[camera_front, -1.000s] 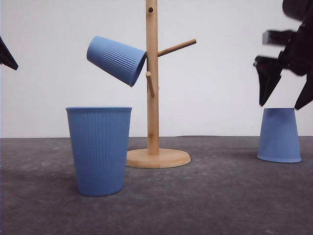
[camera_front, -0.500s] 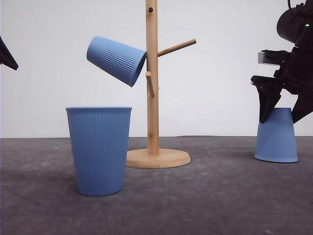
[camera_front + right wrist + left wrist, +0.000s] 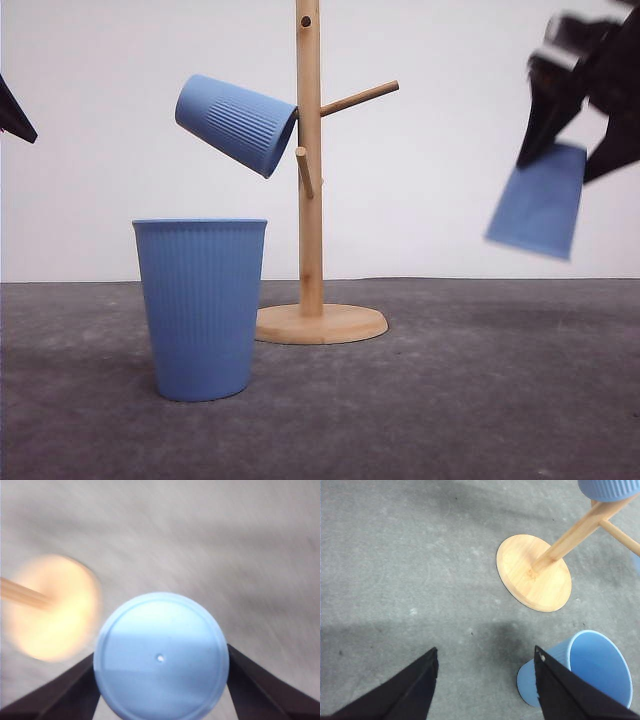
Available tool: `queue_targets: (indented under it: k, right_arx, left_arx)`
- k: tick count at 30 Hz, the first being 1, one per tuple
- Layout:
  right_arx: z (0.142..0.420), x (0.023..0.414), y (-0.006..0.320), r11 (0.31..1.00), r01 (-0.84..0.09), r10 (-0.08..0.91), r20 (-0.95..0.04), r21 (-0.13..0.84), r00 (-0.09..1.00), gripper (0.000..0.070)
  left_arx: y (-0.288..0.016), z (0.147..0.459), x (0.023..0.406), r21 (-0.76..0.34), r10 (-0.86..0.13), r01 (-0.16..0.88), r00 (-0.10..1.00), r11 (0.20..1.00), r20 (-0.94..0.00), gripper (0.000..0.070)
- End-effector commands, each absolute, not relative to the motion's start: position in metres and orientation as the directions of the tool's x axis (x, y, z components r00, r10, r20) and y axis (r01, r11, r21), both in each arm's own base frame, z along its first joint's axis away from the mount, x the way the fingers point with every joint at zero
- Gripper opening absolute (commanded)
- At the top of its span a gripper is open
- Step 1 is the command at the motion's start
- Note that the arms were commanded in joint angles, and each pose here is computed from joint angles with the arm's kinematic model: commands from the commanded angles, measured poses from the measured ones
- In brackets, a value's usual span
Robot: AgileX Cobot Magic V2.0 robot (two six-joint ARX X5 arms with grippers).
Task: Place three cups
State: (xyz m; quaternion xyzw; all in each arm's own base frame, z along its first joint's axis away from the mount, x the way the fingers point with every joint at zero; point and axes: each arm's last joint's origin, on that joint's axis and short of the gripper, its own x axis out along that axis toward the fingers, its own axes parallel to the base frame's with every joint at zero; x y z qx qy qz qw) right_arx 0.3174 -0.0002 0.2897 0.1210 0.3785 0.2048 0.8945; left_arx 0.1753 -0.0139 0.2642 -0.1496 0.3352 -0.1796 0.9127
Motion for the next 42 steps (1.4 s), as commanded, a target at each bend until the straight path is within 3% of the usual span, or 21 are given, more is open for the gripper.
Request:
queue_targets:
  k: [1, 7, 12, 22, 28, 42]
  right_arx:
    - [0.282, 0.312, -0.005, 0.85, -0.295, 0.517, -0.589, 0.436, 0.621, 0.0359]
    - [0.276, 0.285, -0.02, 0.696, -0.343, 0.655, -0.361, 0.631, 0.664, 0.0359]
    - [0.279, 0.283, -0.019, 0.567, -0.3, 0.715, -0.278, 0.767, 0.641, 0.0359]
    - [0.305, 0.296, 0.001, 0.399, -0.347, 0.747, -0.082, 0.849, 0.66, 0.0359]
    - [0.302, 0.304, 0.015, 0.349, -0.356, 0.776, -0.054, 0.867, 0.628, 0.0359]
    - [0.284, 0.315, 0.056, 0.322, -0.383, 0.835, -0.069, 0.866, 0.546, 0.036]
  left_arx:
    - [-0.014, 0.268, 0.177, -0.389, -0.429, 0.235, 0.72, 0.891, -0.546, 0.0351]
    - [-0.014, 0.268, 0.177, -0.389, -0.429, 0.236, 0.72, 0.891, -0.546, 0.0351]
    - [-0.014, 0.268, 0.177, -0.389, -0.429, 0.236, 0.72, 0.891, -0.546, 0.0351]
    - [-0.014, 0.268, 0.177, -0.388, -0.429, 0.237, 0.72, 0.891, -0.546, 0.0351]
    - [-0.014, 0.268, 0.177, -0.387, -0.429, 0.238, 0.72, 0.891, -0.545, 0.0351]
    - [-0.014, 0.268, 0.177, -0.387, -0.429, 0.238, 0.72, 0.891, -0.545, 0.0351]
